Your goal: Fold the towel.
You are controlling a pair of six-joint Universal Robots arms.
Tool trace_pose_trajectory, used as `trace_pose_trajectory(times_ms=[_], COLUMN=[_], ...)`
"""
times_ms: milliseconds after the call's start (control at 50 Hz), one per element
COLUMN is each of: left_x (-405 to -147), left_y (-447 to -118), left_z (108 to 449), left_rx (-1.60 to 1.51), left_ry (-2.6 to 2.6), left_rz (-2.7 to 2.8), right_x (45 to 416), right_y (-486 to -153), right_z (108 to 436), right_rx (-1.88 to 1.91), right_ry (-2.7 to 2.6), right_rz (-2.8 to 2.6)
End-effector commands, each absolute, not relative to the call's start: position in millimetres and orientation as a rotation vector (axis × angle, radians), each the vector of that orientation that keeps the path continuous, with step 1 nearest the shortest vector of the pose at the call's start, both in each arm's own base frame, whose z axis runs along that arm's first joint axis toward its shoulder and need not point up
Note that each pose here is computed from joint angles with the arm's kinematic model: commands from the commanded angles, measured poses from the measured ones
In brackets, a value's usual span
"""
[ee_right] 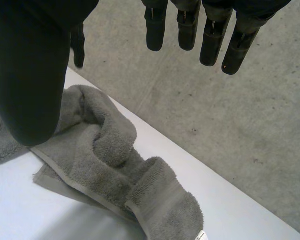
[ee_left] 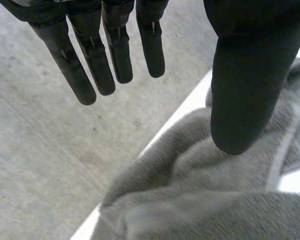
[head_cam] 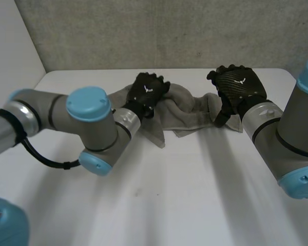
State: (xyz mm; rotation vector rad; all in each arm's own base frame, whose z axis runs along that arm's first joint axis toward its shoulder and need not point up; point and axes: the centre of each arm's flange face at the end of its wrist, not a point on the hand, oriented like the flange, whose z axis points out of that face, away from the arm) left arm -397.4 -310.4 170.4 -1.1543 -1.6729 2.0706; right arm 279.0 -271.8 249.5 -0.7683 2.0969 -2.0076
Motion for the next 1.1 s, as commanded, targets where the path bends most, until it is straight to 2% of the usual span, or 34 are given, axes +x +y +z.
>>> trace_pose_trajectory(times_ms=[20,140,480,1100], left_x=[-408,-412,-418,-408], left_y=[-316,-320,-326,-332], left_z=[125,109,94,84], left_rx=[-1.376,-1.554,-1.584,-1.721], left_ry=[-1.644,-1.572,-1.527,-1.572], left_rz=[2.020,2.057,2.056,2.024], right_x=[282,282,281,283], right_y=[-268,-269,-272,-271], right_z=[244,241,231,227], right_rx=[-0.786,-0.790,-0.796,-0.818], right_ry=[2.105,2.112,2.141,2.133], right_rz=[-1.984,-1.976,-1.950,-1.920])
